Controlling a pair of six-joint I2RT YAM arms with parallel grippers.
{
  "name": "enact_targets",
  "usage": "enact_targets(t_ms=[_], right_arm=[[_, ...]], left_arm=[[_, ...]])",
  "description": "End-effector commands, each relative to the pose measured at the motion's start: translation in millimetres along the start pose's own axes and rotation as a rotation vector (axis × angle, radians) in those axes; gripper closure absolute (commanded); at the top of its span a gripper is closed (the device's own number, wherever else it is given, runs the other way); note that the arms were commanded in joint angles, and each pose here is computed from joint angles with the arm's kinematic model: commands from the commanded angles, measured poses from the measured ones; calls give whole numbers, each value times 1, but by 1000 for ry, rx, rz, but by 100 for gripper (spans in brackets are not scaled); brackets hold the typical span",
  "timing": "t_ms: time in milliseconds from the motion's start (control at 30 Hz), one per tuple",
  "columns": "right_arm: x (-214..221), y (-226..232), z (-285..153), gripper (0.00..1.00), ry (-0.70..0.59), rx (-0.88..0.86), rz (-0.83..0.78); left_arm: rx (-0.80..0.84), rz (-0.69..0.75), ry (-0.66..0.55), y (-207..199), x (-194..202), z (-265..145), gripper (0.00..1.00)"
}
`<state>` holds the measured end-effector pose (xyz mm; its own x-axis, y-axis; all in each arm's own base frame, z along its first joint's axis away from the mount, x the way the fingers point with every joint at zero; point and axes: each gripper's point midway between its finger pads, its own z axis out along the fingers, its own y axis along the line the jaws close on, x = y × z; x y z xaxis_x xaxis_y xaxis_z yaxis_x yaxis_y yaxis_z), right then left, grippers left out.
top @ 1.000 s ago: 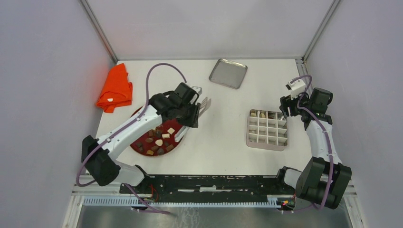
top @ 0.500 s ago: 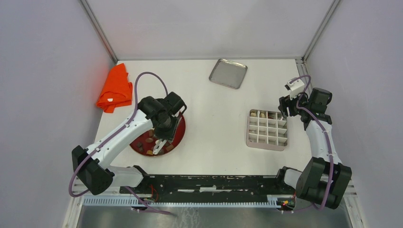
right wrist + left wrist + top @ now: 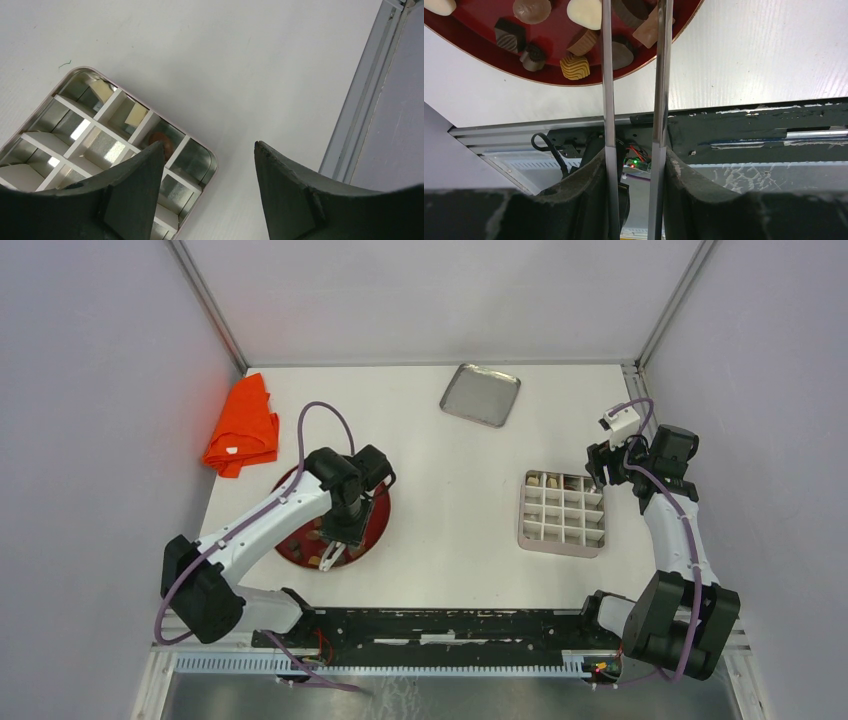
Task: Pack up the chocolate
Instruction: Pick up the fake chocolate from the plate.
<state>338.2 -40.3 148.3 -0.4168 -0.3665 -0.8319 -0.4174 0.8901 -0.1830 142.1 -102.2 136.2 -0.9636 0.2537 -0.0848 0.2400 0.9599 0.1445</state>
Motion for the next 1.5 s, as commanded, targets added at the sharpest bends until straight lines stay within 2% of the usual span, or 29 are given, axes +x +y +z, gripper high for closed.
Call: enact_targets(t_ms=[0,867,1467], right_arm=[[-16,-4,-1,28,-36,-1,-32],[-13,-5,1,28,-25,2,-32],[-13,-5,1,28,-25,1,-34]], left_arm=[[-19,4,-26,2,-10,3,57],[-33,17,-11,5,-22,12,54],[0,-28,16,9,-19,23,54]])
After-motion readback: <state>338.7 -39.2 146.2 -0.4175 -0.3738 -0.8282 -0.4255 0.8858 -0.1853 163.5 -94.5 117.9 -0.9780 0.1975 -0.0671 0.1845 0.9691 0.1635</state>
